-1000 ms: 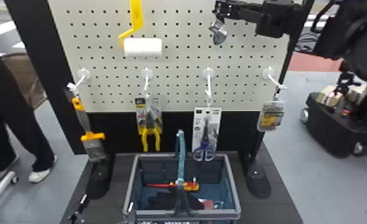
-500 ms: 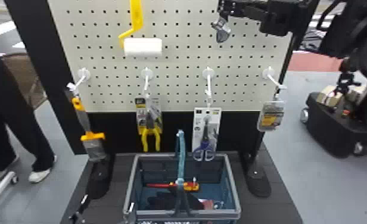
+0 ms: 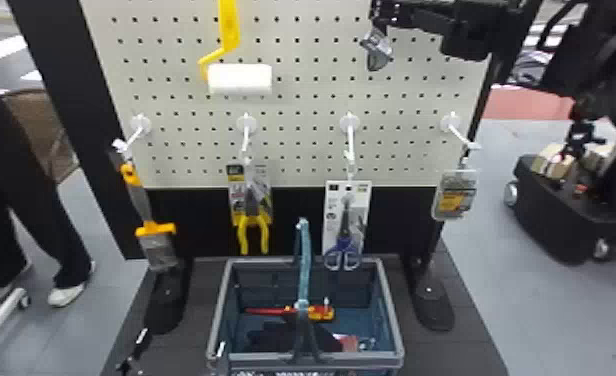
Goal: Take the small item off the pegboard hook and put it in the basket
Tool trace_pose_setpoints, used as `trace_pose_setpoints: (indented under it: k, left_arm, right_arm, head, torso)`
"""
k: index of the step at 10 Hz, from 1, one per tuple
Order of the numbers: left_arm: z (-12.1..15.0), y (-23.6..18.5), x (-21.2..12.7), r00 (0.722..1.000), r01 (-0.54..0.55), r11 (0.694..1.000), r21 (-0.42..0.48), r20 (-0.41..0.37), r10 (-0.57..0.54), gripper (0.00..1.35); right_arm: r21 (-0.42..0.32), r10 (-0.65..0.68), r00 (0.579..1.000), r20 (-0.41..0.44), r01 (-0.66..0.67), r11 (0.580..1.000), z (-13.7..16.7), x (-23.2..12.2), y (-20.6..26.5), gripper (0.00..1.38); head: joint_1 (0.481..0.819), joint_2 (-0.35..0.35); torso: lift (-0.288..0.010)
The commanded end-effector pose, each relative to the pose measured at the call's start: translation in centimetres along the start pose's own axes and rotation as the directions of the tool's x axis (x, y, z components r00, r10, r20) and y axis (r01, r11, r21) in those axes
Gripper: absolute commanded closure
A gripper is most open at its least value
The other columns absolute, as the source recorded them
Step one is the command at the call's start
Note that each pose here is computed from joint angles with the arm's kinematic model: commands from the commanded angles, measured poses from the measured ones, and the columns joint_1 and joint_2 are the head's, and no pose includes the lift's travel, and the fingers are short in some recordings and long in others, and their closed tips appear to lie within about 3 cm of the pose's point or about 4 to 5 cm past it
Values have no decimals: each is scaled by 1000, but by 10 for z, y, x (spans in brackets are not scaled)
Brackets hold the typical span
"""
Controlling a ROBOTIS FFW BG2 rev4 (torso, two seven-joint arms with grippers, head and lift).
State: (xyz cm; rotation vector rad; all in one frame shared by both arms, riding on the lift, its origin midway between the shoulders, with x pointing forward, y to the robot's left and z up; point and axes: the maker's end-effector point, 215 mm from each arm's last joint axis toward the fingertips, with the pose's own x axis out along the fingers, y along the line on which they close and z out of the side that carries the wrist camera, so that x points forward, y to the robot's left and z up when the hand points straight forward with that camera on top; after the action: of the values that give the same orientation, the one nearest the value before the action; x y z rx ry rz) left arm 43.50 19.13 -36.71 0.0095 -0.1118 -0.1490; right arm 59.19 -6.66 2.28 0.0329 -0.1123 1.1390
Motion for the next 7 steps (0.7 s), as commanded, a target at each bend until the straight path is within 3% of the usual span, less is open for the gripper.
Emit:
trace_pose_setpoints:
  k: [1,7]
  left_arm:
    - [0,-1,0,1000,2,1000,0,-1,-2,50]
    - [-4,-3,-3,1000,4,1000,-3,-10,-4,50]
  right_arm:
    - [-5,-4,1000,-1,4,1000,1,-2,0,1174]
    - [-19,-49,999,-21,49,999,-5,-27,-4,1174]
  head:
    - [549,0]
    - [549,0]
  torso:
    - [-100]
    - [-100]
